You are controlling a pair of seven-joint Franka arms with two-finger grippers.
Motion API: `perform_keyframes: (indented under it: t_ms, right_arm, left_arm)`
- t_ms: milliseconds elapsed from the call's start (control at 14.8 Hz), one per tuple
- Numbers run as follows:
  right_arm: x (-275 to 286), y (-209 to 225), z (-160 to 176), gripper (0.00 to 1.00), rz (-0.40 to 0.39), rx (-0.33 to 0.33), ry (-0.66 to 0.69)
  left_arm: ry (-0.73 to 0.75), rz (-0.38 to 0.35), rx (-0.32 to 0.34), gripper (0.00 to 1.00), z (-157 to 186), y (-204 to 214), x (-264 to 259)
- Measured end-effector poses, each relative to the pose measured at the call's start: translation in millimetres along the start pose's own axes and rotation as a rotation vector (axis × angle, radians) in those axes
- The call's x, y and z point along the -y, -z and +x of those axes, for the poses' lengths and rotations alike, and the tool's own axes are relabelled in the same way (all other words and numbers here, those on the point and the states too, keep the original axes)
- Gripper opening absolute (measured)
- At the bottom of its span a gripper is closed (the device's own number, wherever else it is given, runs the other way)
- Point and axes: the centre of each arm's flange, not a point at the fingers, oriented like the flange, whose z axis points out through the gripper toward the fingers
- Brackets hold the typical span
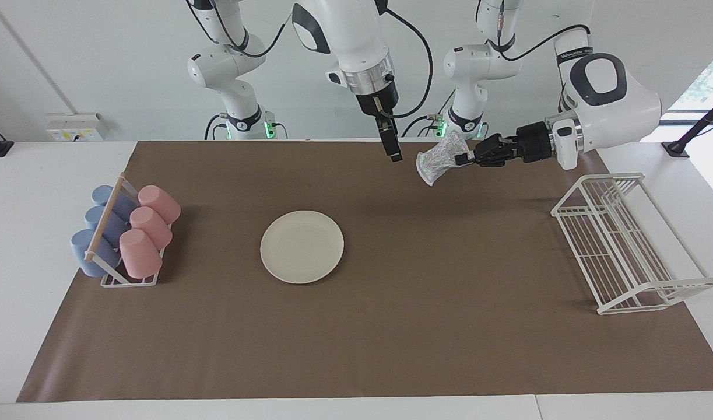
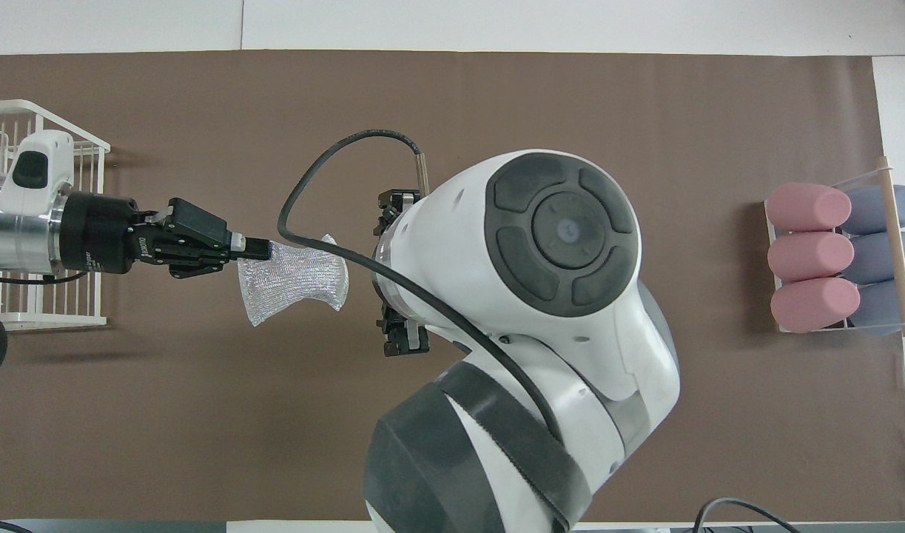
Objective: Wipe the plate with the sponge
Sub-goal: 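Carry the white cloth toward the right gripper with the left gripper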
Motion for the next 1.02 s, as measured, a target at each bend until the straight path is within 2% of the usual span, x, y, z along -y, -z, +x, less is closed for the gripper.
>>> perform_keyframes:
  t_ms: [271,610,1017]
  right_arm:
    - [-23.2,-28.2,-17.8,1.0,0.023,0.026,0.033]
    - [-29.4,-32.0,-19.8,1.0,0.024,0.029,0.039]
    - [-32.9,-36.9,-13.8,0.99,0.019,0.023,0.037]
  left_arm:
    - [-0.05,-0.1,0.067,0.04,-2.0,-33.0,13.8]
    - [-0.096,-0.129,0.136,0.04,-1.1,-53.6,32.6]
    - [-0.1,-0.147,0.14,0.04,-0.9,-53.9,32.1]
